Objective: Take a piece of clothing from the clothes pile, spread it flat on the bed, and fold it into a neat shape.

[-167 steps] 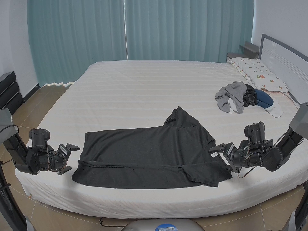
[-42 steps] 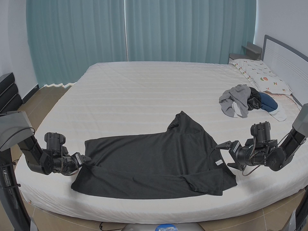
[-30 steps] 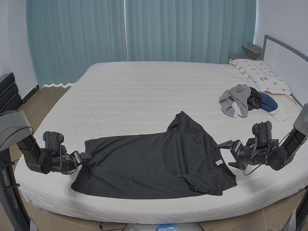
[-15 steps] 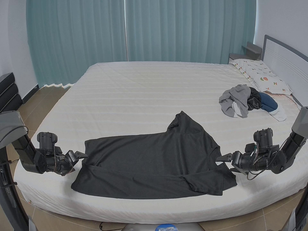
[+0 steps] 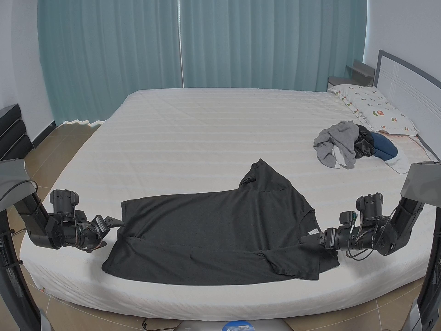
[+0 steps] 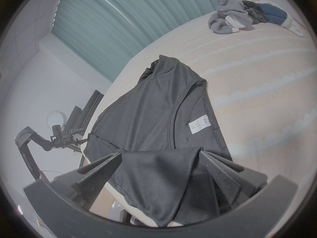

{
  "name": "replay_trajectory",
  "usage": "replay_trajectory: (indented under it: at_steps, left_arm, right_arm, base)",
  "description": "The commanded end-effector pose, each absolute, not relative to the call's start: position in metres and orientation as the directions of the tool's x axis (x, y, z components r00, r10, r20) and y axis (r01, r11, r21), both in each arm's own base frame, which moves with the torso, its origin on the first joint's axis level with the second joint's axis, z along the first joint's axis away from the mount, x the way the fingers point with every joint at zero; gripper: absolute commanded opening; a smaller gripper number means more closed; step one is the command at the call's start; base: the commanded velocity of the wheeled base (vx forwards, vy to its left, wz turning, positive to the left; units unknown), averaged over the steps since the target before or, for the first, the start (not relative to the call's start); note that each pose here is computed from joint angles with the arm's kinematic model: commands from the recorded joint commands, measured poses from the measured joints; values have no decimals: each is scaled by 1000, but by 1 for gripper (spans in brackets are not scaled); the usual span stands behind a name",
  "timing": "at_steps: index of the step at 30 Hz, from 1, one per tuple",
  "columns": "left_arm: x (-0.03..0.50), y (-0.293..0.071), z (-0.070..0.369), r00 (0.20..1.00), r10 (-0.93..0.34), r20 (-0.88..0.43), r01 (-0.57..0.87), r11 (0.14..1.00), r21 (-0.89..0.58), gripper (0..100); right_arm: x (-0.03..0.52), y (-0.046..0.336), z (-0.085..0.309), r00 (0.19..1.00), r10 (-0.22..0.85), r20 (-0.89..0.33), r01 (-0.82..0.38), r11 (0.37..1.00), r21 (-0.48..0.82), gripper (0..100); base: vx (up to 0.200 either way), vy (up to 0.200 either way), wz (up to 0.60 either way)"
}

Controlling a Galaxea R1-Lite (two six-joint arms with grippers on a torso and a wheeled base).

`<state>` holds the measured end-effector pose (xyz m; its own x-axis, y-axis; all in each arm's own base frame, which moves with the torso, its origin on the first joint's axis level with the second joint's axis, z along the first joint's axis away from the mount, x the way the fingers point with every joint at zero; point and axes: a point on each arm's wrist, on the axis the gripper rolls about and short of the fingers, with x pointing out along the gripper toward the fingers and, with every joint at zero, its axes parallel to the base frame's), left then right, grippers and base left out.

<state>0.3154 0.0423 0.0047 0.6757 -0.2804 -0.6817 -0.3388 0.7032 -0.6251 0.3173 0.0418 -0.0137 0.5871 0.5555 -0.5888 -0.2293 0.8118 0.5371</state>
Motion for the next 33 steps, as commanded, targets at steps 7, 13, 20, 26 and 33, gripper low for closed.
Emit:
replay_trajectory:
  at_steps: [7,13,20,26,33]
  left_arm:
    - [316,43,5,677,-280,-681,-340,701,-627,100]
    - [317,43,5,679,-279,-679,-339,701,-627,100]
    - [317,44,6,683,-278,-676,-337,701,-628,100]
    - [315,43,17,702,-275,-657,-318,705,-634,100]
    - [308,36,20,693,-290,-660,-300,717,-630,100]
  right_arm:
    - [310,34,-37,552,595,-584,-236,784,575,0]
    - [312,27,-45,575,589,-567,-251,787,564,0]
    - [311,20,-43,581,599,-551,-254,776,577,0]
    - [307,18,-32,593,613,-523,-268,762,589,0]
    - [295,18,-15,605,648,-464,-313,729,609,0]
  base:
    - [0,0,0]
    - [0,0,0]
    - [0,0,0]
    - [0,0,0]
    - [0,0,0]
